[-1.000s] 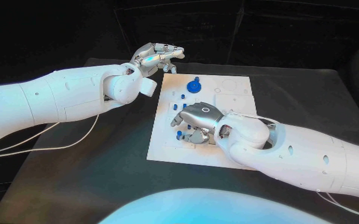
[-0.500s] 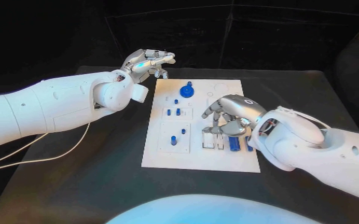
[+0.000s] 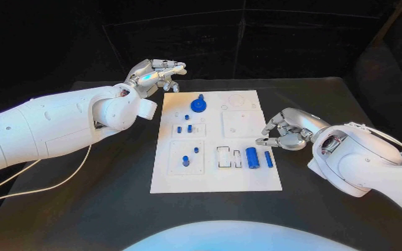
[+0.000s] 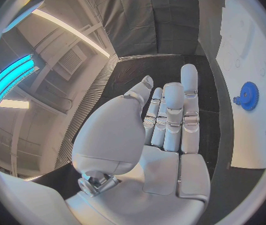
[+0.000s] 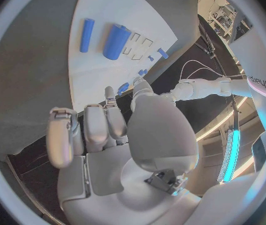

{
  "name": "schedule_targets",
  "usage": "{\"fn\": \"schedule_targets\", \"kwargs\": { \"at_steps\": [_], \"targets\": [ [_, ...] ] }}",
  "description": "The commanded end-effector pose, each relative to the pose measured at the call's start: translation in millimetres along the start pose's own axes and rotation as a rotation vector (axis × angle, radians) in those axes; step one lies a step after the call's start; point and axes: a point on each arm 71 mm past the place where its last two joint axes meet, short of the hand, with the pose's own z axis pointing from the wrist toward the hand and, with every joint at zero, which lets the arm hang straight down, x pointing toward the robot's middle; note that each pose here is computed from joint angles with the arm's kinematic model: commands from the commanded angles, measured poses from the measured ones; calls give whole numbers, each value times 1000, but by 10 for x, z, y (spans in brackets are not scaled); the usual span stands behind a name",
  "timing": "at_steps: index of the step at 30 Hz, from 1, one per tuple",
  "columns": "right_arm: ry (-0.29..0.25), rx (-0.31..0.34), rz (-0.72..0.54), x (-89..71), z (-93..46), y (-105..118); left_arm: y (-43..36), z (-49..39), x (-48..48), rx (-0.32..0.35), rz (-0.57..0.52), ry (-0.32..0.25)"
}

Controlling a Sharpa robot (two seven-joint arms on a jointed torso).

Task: Assemble the parts on the task board

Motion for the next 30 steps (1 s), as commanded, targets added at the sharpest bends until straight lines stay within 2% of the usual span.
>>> {"fn": "schedule_targets", "kwargs": {
  "at_steps": [1, 10, 14, 30],
  "targets": [
    [16, 78, -39, 46, 0, -55, -15, 4, 16, 9, -4, 13],
    [104, 100, -67, 283, 59, -58, -12, 7, 19, 7, -6, 17],
    [120, 89, -67, 353, 83, -10, -10, 9, 20, 5, -6, 19],
    [190, 100, -118, 473, 174, -5, -9, 10, 16, 4, -7, 19]
  ]
}}
